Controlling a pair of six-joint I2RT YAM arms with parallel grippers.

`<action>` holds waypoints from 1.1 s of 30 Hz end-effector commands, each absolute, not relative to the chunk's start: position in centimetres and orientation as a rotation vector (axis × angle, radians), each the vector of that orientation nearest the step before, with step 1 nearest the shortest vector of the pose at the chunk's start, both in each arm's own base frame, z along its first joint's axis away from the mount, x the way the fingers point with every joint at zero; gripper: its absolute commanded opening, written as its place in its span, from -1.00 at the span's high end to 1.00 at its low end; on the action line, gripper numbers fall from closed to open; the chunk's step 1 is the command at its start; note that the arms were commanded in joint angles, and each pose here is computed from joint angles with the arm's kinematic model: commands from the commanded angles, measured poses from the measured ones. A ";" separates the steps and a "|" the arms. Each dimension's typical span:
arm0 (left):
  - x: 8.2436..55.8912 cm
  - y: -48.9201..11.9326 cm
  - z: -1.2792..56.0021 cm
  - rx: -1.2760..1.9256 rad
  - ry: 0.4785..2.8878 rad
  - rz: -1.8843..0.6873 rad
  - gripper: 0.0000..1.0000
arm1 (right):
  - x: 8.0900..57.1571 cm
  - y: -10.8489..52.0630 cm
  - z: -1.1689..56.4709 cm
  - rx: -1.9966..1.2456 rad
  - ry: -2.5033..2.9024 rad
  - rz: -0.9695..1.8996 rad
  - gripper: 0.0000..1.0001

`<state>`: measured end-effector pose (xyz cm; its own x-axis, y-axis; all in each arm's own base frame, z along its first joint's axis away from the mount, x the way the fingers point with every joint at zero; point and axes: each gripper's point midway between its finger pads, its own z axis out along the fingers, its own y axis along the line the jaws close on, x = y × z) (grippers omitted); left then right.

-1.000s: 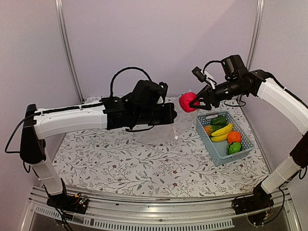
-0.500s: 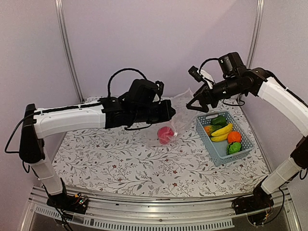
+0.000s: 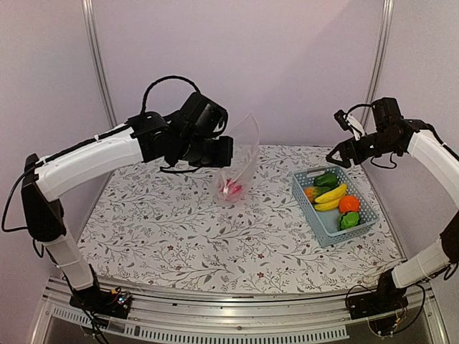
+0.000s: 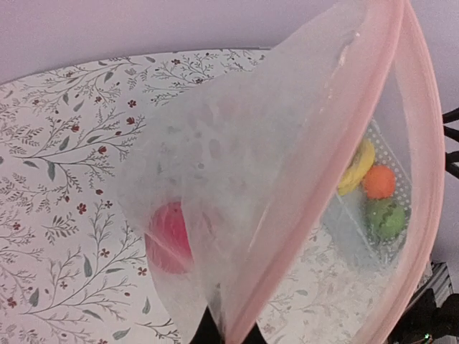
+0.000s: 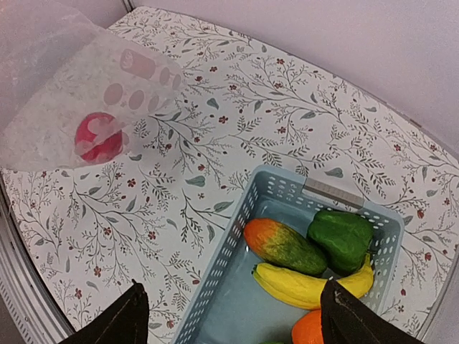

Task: Place the food in the zip-top bag and seal the zipper
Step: Pick up the fake fruit from the bin.

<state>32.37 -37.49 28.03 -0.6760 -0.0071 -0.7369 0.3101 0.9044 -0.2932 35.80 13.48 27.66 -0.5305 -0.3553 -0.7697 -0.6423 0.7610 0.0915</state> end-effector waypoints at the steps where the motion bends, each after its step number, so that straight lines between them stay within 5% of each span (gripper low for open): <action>1: 31.4 -31.8 30.1 0.293 2.280 -0.266 1.00 | 35.4 11.1 24.0 -0.707 2.264 0.448 -0.55; 13: 29.9 -31.4 32.0 0.438 2.300 -0.287 1.00 | 31.8 6.1 16.2 -0.919 2.469 0.119 -0.19; 23: 30.5 -34.8 26.0 0.500 2.395 -0.330 1.00 | 26.8 4.1 11.1 -0.985 2.688 0.069 -0.52; 33: 30.7 -36.1 25.0 0.521 2.398 -0.371 1.00 | 27.1 3.6 9.0 -0.904 2.784 0.065 -0.63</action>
<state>30.18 -35.75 25.13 -0.7151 0.2805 -0.6403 0.4454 0.8888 -0.1080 26.76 4.18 9.69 -0.7564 -0.6051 -0.2485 -0.6204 0.7840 -0.0208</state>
